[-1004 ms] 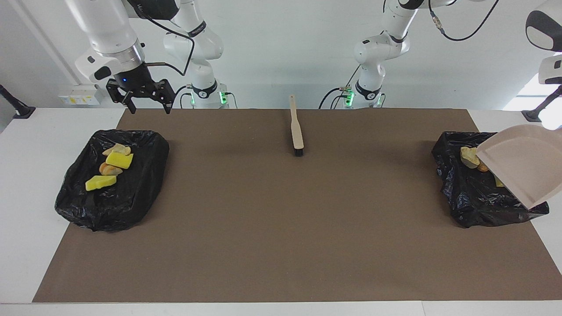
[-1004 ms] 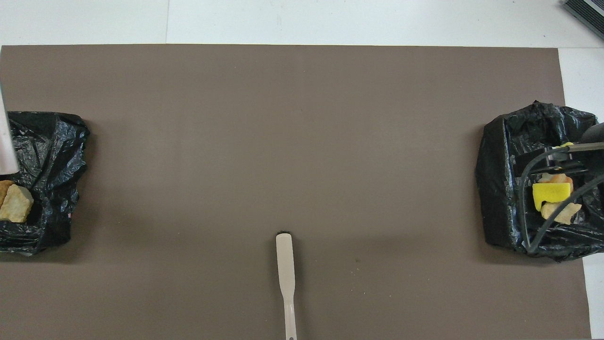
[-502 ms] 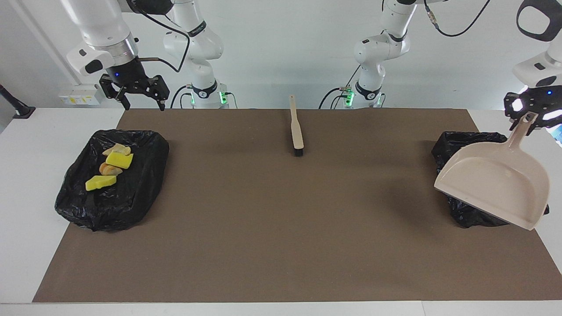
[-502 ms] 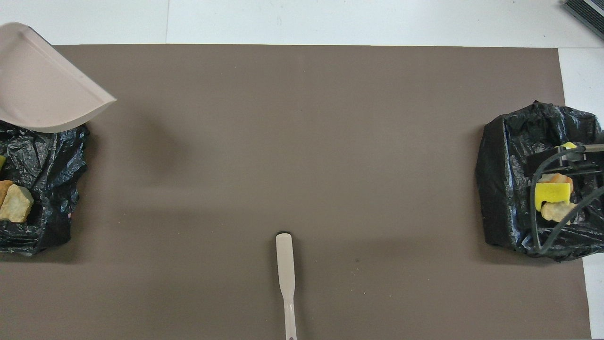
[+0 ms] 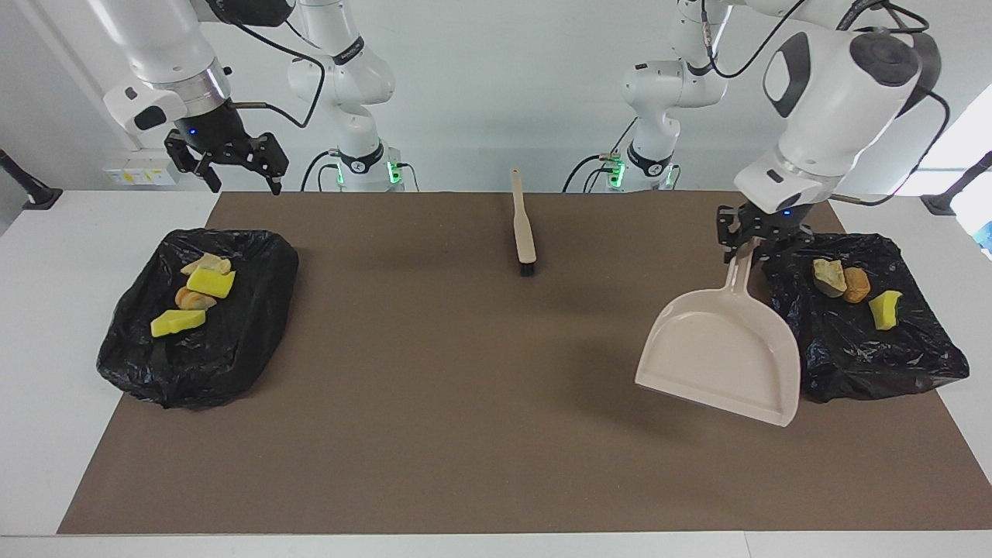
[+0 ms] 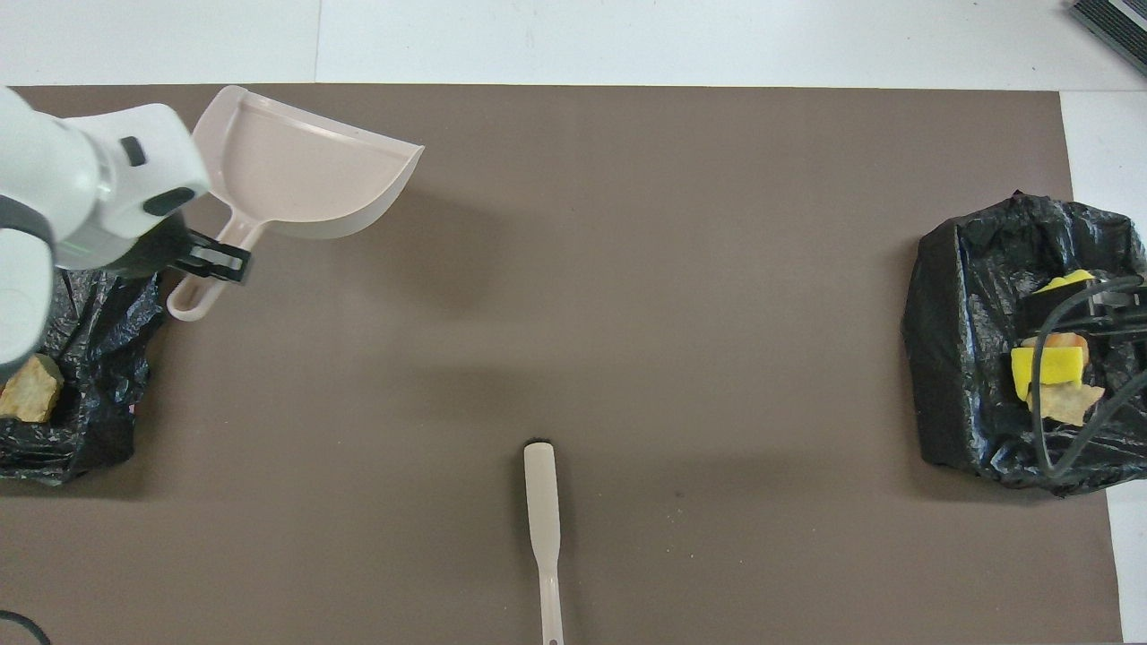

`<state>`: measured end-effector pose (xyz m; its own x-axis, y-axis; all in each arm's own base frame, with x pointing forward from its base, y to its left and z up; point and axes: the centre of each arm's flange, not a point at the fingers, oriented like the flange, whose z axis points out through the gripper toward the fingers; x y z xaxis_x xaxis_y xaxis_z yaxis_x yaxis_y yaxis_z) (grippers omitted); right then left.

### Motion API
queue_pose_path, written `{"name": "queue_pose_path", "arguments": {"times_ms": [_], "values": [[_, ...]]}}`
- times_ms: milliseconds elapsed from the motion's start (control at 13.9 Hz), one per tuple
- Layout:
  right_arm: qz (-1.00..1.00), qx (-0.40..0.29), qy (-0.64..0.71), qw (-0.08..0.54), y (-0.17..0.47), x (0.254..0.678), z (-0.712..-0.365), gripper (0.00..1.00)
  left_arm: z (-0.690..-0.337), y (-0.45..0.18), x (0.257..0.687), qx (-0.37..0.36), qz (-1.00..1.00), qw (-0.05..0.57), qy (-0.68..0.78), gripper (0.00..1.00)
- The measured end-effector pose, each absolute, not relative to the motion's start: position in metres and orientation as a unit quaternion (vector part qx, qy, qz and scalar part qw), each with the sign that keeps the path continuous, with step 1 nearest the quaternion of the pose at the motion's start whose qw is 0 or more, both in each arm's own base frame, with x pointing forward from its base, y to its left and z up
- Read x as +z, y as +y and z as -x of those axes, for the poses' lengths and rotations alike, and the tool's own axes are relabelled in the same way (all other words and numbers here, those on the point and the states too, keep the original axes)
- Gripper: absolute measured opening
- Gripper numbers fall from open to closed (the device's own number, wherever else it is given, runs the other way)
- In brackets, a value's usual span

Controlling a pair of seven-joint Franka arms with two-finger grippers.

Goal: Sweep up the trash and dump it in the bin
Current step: 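Bring the empty dustpan back with the left gripper and set it down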

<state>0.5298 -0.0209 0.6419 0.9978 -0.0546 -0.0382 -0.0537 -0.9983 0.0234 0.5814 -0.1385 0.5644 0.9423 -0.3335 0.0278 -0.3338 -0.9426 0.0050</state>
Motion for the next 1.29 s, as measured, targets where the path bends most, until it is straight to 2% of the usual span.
{"name": "queue_pose_path", "arguments": {"times_ms": [287,574,789,1291], "values": [[-0.999,-0.02,-0.026,0.011,-0.02,0.642,-0.53,1.0,-0.559,-0.252,0.521,0.032,-0.993,0.018,-0.111,0.33],[-0.999,-0.02,-0.03,0.011,-0.017,0.641,-0.53,1.0,-0.541,-0.357,0.442,0.046,-0.994,0.043,-0.093,0.33],[-0.999,-0.02,-0.029,0.011,-0.015,0.641,-0.53,1.0,-0.54,-0.377,0.406,0.05,-0.994,0.051,-0.082,0.33],[-0.999,-0.02,-0.029,0.011,-0.015,0.642,-0.53,1.0,-0.522,-0.389,0.375,0.053,-0.996,0.065,0.004,0.33]]}}
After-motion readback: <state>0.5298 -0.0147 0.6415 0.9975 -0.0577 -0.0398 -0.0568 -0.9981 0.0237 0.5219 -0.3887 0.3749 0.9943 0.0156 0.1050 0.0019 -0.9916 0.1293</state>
